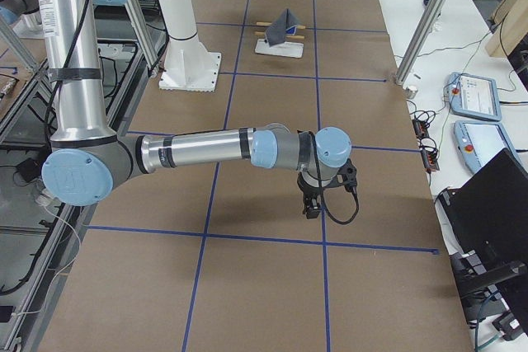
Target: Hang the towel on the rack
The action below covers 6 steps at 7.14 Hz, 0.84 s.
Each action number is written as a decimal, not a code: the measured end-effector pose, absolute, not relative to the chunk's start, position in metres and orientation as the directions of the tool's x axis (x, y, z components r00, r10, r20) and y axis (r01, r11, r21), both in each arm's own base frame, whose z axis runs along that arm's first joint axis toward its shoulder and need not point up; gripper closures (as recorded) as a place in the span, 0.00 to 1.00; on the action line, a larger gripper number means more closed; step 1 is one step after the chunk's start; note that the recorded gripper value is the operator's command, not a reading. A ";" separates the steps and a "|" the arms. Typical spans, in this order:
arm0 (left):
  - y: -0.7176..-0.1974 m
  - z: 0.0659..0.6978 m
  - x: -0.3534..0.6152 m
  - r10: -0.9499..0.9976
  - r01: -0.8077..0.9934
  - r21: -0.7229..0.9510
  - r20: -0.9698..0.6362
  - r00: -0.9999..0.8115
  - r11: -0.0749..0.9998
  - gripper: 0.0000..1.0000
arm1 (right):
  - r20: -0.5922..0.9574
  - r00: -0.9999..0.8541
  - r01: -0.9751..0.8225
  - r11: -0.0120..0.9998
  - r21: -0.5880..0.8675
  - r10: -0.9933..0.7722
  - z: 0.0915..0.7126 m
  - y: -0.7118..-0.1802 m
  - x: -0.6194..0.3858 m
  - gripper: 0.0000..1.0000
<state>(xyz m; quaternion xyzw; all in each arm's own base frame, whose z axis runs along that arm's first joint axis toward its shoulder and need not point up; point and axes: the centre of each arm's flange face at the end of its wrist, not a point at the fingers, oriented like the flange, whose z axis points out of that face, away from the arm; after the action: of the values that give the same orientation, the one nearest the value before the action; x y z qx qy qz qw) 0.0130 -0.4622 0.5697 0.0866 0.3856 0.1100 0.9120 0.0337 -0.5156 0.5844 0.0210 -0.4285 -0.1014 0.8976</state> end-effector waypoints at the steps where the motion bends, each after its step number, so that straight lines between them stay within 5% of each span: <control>1: -0.462 0.565 0.013 0.274 -0.133 0.252 -0.686 0.674 0.958 0.02 | 0.763 0.611 0.164 0.977 0.138 -0.210 0.578 -0.513 0.034 0.00; 6: -0.458 0.565 0.016 0.283 -0.138 0.254 -0.723 0.631 0.957 0.02 | 0.790 0.577 0.153 0.977 0.146 -0.209 0.571 -0.508 0.031 0.00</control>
<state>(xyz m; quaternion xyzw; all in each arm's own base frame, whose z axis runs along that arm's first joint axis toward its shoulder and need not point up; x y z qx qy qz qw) 0.0160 -0.4580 0.5652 0.0876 0.4134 0.1172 0.8987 0.0314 -0.5079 0.5711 0.0309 -0.4487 -0.1020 0.8873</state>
